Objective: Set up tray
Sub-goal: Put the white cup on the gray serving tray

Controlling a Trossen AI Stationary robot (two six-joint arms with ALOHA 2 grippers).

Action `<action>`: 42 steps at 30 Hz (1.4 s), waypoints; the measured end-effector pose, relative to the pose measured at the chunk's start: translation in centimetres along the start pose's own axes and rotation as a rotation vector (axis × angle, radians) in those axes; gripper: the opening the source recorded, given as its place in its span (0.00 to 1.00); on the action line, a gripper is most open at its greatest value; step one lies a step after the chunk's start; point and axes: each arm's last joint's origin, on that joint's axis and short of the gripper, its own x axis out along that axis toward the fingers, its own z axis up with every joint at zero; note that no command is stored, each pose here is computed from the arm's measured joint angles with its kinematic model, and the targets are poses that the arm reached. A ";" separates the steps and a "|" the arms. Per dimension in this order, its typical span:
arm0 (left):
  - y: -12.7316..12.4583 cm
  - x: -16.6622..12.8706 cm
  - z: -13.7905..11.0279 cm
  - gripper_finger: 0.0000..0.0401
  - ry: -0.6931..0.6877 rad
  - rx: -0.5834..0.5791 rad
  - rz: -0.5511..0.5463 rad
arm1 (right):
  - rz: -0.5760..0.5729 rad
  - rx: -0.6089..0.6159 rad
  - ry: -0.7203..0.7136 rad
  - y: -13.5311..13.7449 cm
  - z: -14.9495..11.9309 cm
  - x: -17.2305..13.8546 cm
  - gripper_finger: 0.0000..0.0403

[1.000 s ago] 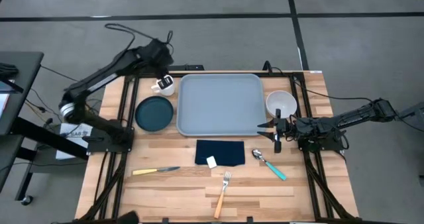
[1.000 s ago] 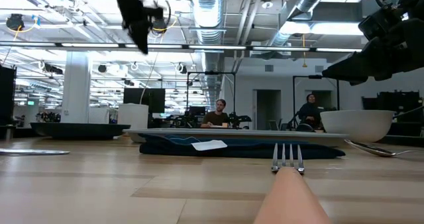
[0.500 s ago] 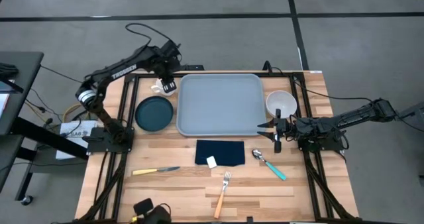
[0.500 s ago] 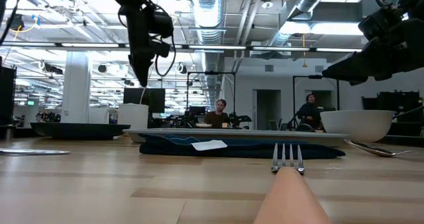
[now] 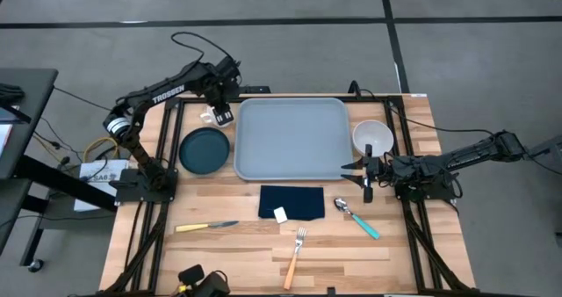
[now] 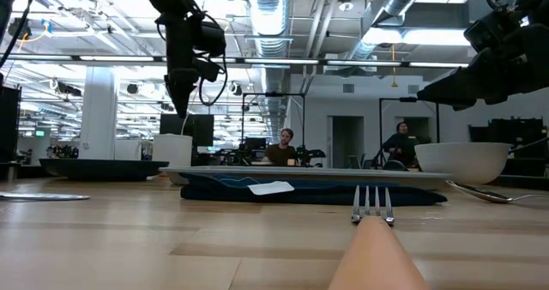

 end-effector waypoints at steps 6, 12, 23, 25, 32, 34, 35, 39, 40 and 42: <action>-0.2 0.5 -0.5 0.41 0.042 -0.005 -0.017 | 0.000 0.000 0.000 0.0 0.0 0.0 0.30; -0.6 1.3 -1.0 0.44 0.068 0.062 -0.042 | 0.000 0.000 0.000 0.0 0.0 0.0 0.30; -0.7 2.4 -1.5 0.43 0.101 0.133 -0.011 | 0.000 0.000 0.000 0.0 0.0 0.0 0.30; -0.7 2.4 -1.5 0.43 0.100 0.146 -0.011 | 0.000 0.000 0.000 0.0 0.0 0.0 0.30; -0.5 2.5 -1.3 0.43 0.102 0.181 0.048 | 0.000 0.000 0.001 0.0 0.0 0.0 0.30; -0.4 2.4 -1.4 0.43 0.118 0.219 0.068 | 0.000 0.000 0.000 0.0 0.0 0.0 0.30; -0.4 2.4 -1.4 0.43 0.126 0.239 0.079 | 0.000 0.000 0.000 0.0 0.0 0.0 0.30; -0.4 2.4 -1.4 0.43 0.130 0.262 0.084 | 0.000 0.000 0.000 0.0 0.0 0.0 0.30; -0.4 2.4 -1.4 0.43 0.125 0.247 0.077 | 0.000 0.000 0.000 0.0 0.0 0.0 0.30; -0.5 2.4 -1.3 0.43 0.109 0.190 0.054 | 0.000 0.000 0.000 0.0 0.0 0.0 0.30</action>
